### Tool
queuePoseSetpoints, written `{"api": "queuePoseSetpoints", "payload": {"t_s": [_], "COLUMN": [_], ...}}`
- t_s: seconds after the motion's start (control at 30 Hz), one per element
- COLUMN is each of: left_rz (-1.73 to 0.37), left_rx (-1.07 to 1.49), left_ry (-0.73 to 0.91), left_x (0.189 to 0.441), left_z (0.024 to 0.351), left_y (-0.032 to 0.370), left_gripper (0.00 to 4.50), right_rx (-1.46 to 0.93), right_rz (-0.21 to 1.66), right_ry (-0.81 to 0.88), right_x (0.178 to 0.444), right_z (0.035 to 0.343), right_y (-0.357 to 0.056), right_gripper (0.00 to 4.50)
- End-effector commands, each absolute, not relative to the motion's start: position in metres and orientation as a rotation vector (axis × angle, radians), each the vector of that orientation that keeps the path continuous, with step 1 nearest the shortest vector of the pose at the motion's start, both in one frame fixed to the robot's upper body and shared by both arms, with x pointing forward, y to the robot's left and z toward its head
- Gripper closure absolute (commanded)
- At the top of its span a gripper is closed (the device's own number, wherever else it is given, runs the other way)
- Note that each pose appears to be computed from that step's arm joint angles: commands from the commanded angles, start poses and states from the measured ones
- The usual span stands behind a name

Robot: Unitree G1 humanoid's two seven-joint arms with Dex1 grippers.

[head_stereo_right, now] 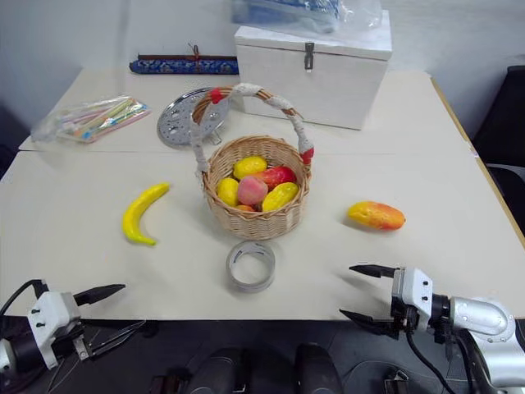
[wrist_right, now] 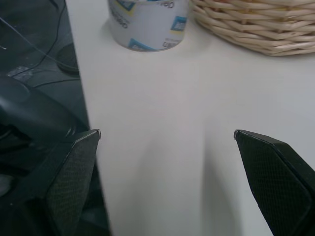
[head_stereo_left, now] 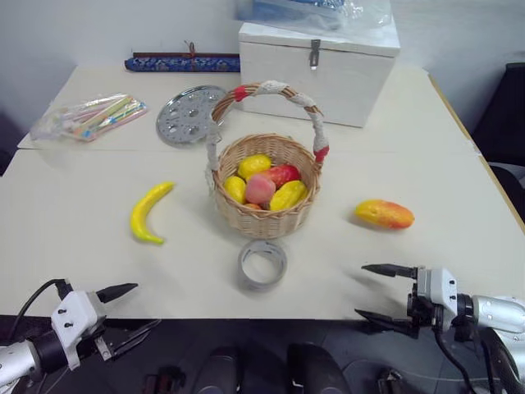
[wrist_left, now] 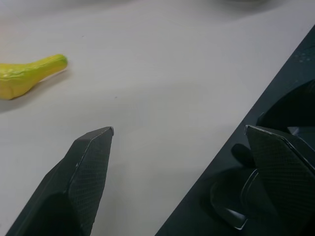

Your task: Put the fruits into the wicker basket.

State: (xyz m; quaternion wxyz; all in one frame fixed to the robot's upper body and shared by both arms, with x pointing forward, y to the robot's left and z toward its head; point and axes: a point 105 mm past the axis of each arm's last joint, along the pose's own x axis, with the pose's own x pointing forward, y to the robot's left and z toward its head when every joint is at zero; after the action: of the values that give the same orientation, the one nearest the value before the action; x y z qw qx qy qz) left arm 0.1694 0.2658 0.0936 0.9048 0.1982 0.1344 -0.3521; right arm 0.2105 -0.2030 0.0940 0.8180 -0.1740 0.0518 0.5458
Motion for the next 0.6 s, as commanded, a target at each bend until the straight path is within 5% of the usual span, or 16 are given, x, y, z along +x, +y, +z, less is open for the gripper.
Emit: {"api": "queuePoseSetpoints", "payload": {"t_s": [0.03,0.6], "left_rz": [-0.745,-0.942], "left_rx": [0.439,0.289], "left_ry": [0.286,0.279], "left_x": [0.169,0.160], "left_z": [0.096,0.115], "left_y": [0.265,0.240], "left_gripper": [0.02,0.02], "right_rx": [-0.384,-0.388], "right_rz": [1.157,1.193], "right_ry": [0.071,0.019], "right_x": [0.211,0.214], "right_z": [0.101,0.106], "right_y": [-0.201,-0.193], "right_gripper": [0.00,0.00]}}
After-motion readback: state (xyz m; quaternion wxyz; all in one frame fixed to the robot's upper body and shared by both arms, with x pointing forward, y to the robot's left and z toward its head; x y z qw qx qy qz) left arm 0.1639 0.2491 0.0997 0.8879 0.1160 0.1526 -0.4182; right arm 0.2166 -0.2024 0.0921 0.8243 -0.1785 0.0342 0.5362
